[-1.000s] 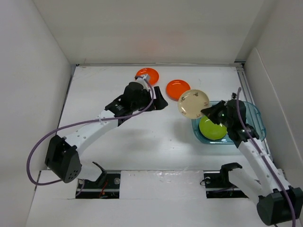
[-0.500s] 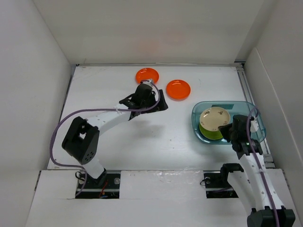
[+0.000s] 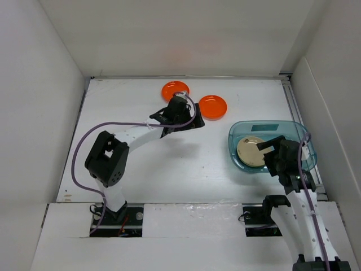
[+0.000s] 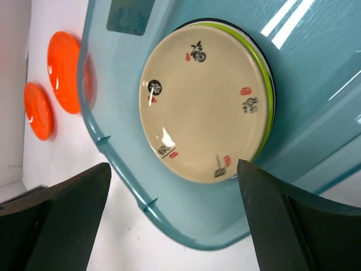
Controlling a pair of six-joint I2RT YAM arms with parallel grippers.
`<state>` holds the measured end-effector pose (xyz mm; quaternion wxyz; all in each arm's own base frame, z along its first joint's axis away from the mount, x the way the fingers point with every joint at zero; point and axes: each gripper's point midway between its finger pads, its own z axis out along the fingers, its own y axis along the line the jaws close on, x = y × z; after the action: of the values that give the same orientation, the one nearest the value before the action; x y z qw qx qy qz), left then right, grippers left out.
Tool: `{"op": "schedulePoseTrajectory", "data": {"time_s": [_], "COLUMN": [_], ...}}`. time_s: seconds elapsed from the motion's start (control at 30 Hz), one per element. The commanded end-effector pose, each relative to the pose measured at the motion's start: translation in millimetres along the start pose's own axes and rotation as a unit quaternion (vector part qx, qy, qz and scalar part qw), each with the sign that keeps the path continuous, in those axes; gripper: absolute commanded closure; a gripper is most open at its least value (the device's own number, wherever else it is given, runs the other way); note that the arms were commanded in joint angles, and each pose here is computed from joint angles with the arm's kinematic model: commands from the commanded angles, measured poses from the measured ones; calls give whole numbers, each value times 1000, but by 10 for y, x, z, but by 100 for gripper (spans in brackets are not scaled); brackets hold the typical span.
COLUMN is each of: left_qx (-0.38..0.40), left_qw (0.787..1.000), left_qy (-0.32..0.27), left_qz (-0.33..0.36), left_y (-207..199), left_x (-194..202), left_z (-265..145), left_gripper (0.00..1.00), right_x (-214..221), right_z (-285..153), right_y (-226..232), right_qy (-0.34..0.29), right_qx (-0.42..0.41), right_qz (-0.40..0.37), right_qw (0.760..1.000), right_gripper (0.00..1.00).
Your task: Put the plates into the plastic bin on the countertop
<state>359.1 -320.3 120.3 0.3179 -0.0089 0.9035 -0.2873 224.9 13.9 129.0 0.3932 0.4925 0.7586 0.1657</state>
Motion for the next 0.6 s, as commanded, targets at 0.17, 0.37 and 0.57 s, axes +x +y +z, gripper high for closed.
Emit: {"op": "schedulePoseTrajectory", "data": {"time_s": [0.17, 0.37, 0.57], "left_qx": [7, 9, 43], "left_qw": [999, 996, 993], "left_qy": [-43, -46, -35], "left_qz": [-9, -81, -103], "left_y": [-218, 50, 115], "left_x": [-499, -687, -924], "left_z": [318, 804, 1198], "left_gripper": [1, 1, 3], "right_x": [-47, -4, 177], "right_z": [-484, -757, -905], "right_y": [322, 629, 830], "right_qy": [18, 34, 82], "right_qx": [-73, -174, -249], "right_qz": [9, -18, -36], "right_qw": [997, 984, 964], "right_gripper": [0, 0, 5]}}
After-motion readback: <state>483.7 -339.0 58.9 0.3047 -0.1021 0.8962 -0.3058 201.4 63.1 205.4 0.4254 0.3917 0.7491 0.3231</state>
